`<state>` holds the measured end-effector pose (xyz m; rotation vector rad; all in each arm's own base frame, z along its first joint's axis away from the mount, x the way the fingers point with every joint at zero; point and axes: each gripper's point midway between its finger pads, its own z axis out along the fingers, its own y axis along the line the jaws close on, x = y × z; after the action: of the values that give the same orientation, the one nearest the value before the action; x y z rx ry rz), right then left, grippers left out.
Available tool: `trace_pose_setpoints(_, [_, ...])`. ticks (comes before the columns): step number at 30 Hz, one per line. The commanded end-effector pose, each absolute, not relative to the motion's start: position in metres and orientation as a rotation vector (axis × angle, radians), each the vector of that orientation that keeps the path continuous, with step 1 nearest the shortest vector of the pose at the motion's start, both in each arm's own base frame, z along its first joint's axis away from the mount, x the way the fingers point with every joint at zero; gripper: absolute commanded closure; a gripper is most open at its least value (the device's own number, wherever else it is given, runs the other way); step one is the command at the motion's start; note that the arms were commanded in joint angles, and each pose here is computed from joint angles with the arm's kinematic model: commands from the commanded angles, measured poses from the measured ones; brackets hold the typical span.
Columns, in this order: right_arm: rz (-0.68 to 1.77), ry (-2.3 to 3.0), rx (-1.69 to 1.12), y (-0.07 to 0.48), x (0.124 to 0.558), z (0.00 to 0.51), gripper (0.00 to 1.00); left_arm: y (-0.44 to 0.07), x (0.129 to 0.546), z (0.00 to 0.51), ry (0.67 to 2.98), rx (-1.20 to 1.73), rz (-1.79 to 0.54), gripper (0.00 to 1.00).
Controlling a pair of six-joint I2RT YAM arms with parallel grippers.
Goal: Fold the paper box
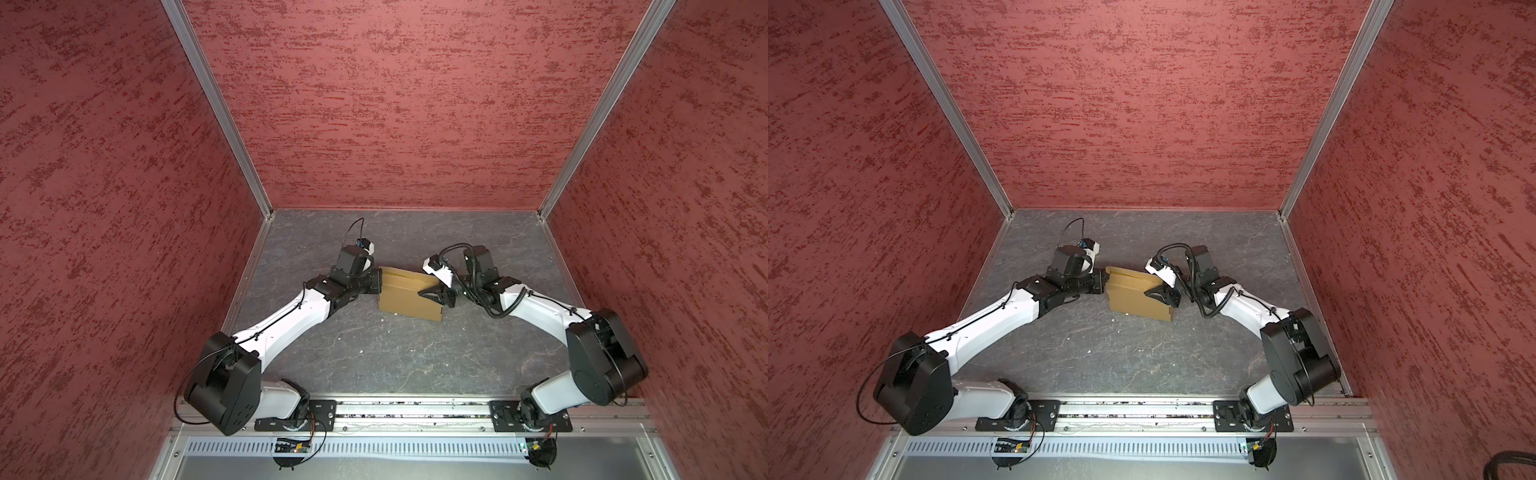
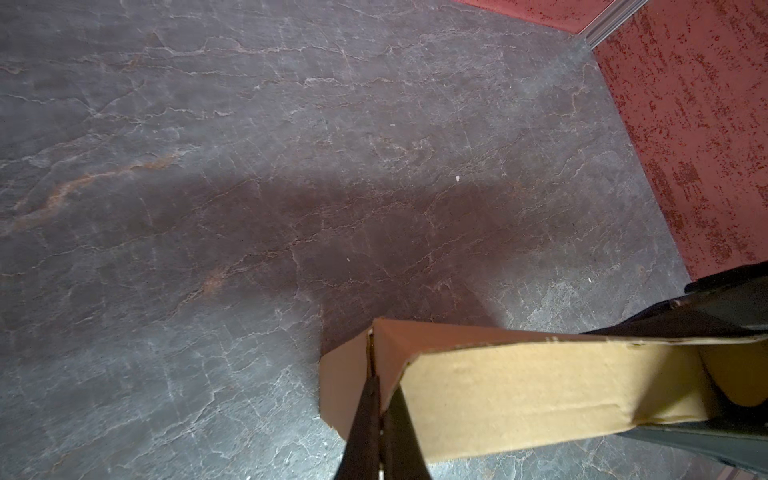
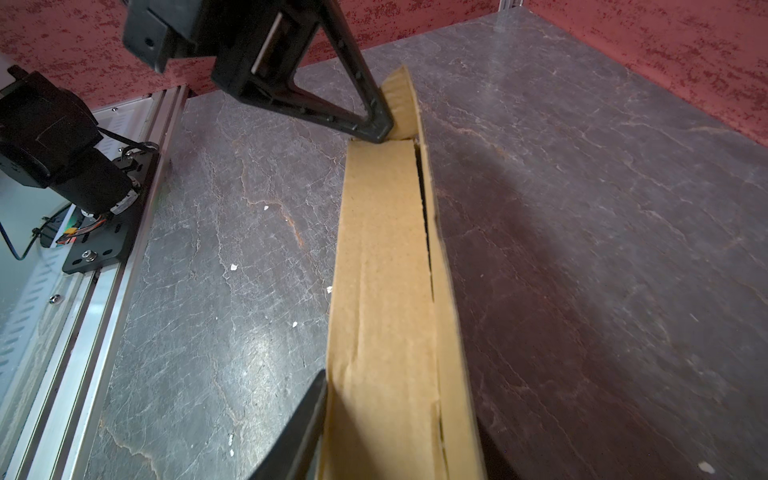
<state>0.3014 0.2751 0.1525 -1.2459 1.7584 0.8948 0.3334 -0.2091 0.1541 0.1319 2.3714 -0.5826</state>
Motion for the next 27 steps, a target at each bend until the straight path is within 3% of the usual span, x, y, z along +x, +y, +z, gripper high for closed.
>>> trace_pose_setpoints(1, [0.893, 1.790, -1.271, 0.275, 0.295, 0.135, 0.77, -0.197, 0.305, 0.101, 2.558, 0.123, -0.490, 0.98])
trace_pose_setpoints(15, [0.855, 1.788, -1.229, 0.271, 0.295, 0.138, 0.52, -0.191, 0.300, 0.099, 2.546, 0.116, -0.403, 0.99])
trace_pose_setpoints(27, [0.835, 1.797, -1.217, 0.268, 0.296, 0.136, 0.46, -0.192, 0.294, 0.095, 2.540, 0.126, -0.352, 0.99])
